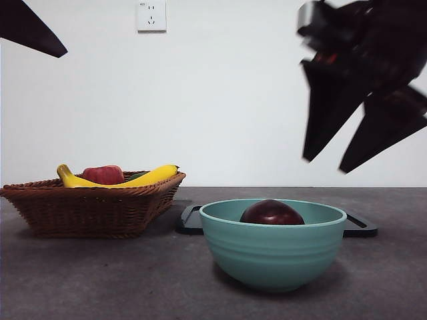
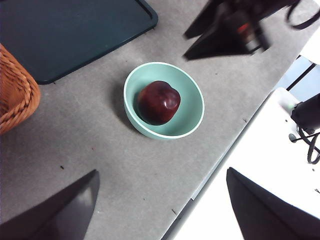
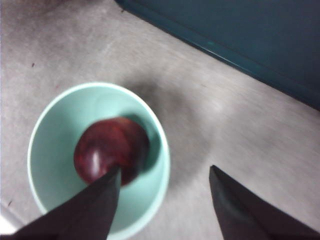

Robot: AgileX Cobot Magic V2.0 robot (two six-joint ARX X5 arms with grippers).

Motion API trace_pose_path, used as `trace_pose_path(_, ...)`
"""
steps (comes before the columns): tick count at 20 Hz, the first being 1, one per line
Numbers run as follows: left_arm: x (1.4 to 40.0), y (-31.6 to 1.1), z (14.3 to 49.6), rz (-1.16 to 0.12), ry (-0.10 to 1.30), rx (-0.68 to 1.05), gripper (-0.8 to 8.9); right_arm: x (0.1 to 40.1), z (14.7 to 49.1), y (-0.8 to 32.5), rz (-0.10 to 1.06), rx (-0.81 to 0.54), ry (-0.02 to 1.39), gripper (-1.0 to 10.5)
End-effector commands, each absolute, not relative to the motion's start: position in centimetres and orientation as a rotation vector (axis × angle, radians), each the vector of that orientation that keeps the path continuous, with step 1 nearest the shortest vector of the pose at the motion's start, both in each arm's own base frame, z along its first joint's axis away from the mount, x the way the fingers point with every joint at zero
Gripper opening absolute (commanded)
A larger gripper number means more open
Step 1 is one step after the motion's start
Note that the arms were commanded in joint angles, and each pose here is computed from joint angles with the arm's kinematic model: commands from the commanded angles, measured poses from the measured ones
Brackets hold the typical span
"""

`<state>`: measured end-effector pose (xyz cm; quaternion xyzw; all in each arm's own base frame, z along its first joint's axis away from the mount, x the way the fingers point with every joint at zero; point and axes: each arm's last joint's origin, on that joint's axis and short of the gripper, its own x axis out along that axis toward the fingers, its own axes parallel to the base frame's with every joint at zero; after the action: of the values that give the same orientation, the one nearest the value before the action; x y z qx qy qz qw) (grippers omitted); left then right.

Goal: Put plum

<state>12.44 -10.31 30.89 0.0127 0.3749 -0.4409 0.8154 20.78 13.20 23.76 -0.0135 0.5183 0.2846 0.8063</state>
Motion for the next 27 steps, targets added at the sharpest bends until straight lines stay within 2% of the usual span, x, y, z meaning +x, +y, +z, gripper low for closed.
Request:
trace_pose_path(1, 12.5, -10.5, 31.2, -0.951, 0.788, 0.022, 4.04, 21.3, 22.6, 14.4, 0.597, -0.048, 1.14, 2.6)
trace_pose_path(7, 12.5, -10.5, 31.2, -0.953, 0.786, 0.025, 4.04, 22.4, 19.4, 15.9, 0.556, -0.114, 1.225, 2.5)
trace_pose_path(12, 12.5, -10.5, 31.2, -0.953, 0.785, 0.026, 4.04, 22.7, 19.1, 16.1, 0.57, -0.109, 1.213, 0.1)
trace_pose_path(15, 12.5, -10.5, 31.2, -0.954, 0.784, 0.028, 4.04, 22.6, 19.1, 16.3, 0.584, -0.103, 1.215, 0.1)
trace_pose_path(21, 12.5, -10.5, 31.2, -0.954, 0.784, 0.028, 4.04, 23.3, 21.0, 16.6, 0.592, -0.081, 1.172, 0.1)
trace_pose_path(27, 12.5, -10.5, 31.2, -0.954, 0.784, 0.028, 4.04, 26.3, 24.5, 15.3, 0.535, -0.007, 1.067, 0.1)
